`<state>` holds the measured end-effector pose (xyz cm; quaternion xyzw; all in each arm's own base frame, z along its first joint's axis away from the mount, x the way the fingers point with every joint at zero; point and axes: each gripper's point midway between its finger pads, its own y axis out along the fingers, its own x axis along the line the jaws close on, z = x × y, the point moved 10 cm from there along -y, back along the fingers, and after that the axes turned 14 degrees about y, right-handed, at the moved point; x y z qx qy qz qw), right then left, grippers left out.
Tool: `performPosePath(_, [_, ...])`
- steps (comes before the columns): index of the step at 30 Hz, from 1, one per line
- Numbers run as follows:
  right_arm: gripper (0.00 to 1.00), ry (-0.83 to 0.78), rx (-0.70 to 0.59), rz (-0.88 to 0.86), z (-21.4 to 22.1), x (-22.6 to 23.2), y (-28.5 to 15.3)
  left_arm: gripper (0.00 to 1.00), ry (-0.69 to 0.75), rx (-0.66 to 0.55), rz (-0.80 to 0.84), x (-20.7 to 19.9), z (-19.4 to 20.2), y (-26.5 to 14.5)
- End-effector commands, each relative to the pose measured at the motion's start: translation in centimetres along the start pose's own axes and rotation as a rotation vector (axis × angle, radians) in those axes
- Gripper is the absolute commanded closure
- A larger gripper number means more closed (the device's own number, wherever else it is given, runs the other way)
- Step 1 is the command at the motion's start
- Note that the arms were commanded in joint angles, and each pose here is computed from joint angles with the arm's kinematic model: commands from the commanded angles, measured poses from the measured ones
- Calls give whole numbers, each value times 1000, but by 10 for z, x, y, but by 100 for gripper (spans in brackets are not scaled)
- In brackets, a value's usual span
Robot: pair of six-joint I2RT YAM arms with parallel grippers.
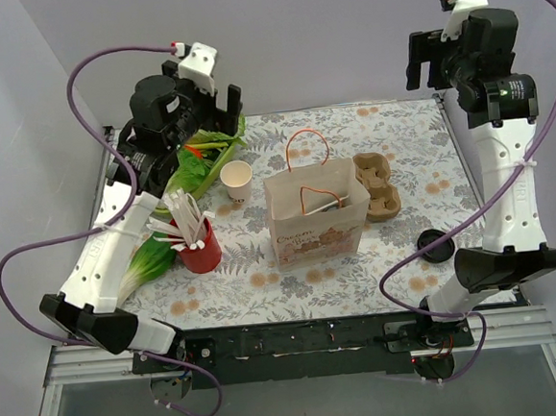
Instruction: Pack the takeout coffee
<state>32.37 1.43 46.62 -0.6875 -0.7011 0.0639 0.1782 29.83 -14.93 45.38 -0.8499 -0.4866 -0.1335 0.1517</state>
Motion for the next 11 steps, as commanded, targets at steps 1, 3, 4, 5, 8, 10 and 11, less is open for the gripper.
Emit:
performPosePath(1, [2, 43, -115, 18, -27, 2, -23, 2, -60, -55, -258, 43, -8, -2])
performPosePath(3, [2, 44, -183, 19, -34, 2, -28, 2, -78, -53, -287, 53, -4, 4])
performPosePath(4, [2, 44, -177, 18, -28, 2, -25, 2, -85, -57, -314, 61, -4, 4])
performPosePath(5, [2, 45, -251, 4, -37, 3, -34, 2, -89, -47, -317, 63, 0, 9])
performPosePath(8, [2, 41, -278, -6, -37, 3, -34, 2, -91, -45, -325, 66, 2, 15])
performPosePath(10, [2, 50, -265, 8, -39, 3, -32, 2, -93, -54, -315, 65, 1, 19])
performPosePath(11, [2, 49, -271, 14, -42, 3, -30, 2, -97, -62, -317, 67, -1, 19])
